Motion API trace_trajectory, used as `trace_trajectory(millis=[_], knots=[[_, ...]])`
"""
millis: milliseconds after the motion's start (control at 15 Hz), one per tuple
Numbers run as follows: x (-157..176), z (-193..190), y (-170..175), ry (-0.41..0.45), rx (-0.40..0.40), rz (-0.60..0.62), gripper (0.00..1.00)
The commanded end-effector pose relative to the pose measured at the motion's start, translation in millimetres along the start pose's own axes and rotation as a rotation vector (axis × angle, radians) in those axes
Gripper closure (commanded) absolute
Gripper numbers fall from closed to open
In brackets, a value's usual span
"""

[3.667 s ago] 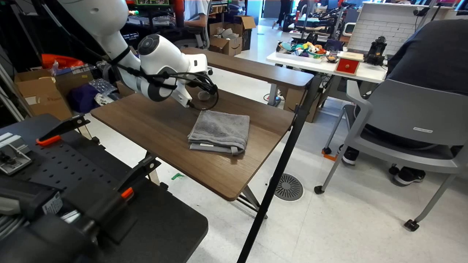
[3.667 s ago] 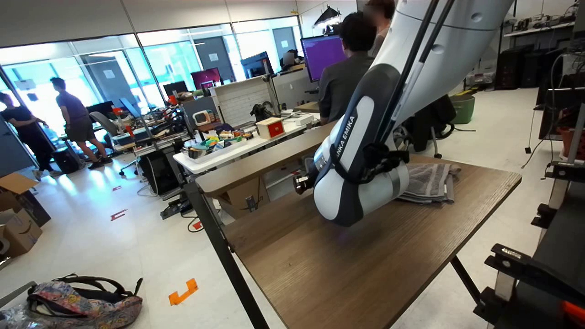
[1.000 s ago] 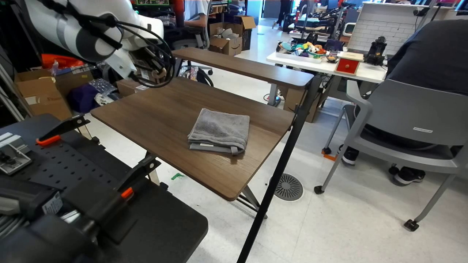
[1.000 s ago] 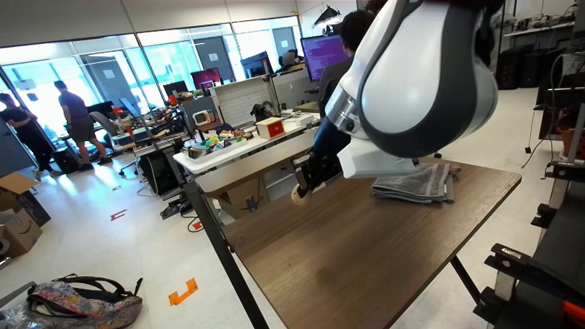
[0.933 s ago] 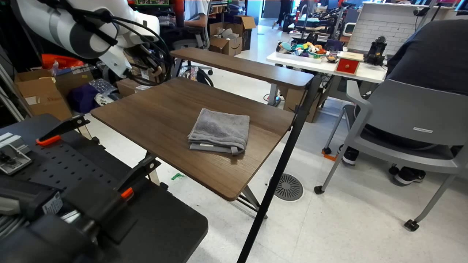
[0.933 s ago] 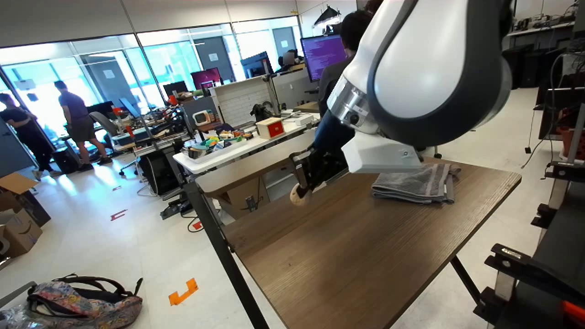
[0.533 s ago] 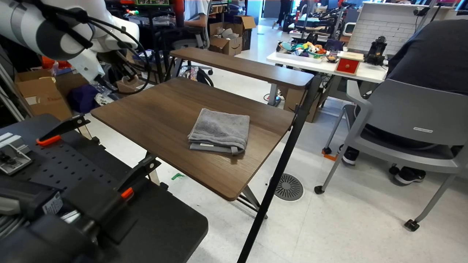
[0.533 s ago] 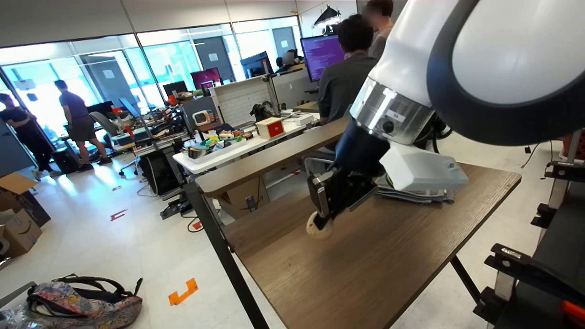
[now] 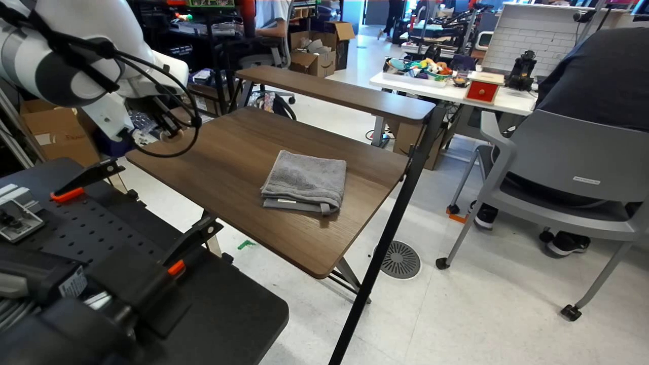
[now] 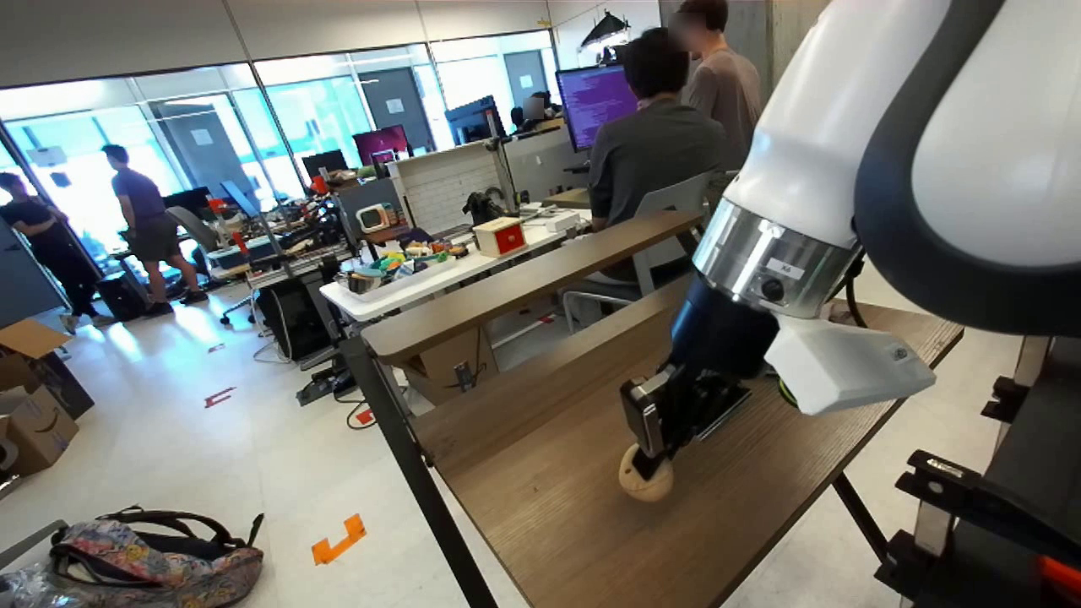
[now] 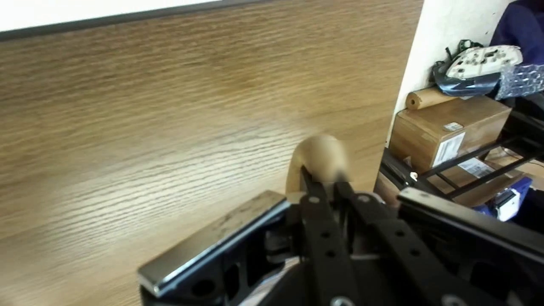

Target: Use the towel to wipe the table, then move the brown object closer to you

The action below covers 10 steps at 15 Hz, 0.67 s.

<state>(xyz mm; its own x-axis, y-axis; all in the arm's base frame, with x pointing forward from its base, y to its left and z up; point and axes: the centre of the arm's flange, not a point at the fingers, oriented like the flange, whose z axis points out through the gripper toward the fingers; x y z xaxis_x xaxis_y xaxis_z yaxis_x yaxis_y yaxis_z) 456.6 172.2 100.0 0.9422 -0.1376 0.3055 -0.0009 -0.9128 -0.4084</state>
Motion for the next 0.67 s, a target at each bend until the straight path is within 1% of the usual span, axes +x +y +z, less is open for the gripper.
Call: trace_trajectory(millis=[0, 67, 133, 200, 400, 467, 600], knots=[[-9, 13, 18, 0.053, -0.022, 0.029, 0.98], [-9, 14, 22, 0.048, -0.029, 0.043, 0.67], [-9, 16, 26, 0.044, -0.037, 0.050, 0.65], [-9, 15, 29, 0.040, -0.041, 0.057, 0.59], [-5, 6, 30, 0.053, -0.040, 0.060, 0.38], [-1, 0, 30, 0.058, -0.048, 0.051, 0.30], [7, -12, 32, 0.079, -0.066, 0.028, 0.16]])
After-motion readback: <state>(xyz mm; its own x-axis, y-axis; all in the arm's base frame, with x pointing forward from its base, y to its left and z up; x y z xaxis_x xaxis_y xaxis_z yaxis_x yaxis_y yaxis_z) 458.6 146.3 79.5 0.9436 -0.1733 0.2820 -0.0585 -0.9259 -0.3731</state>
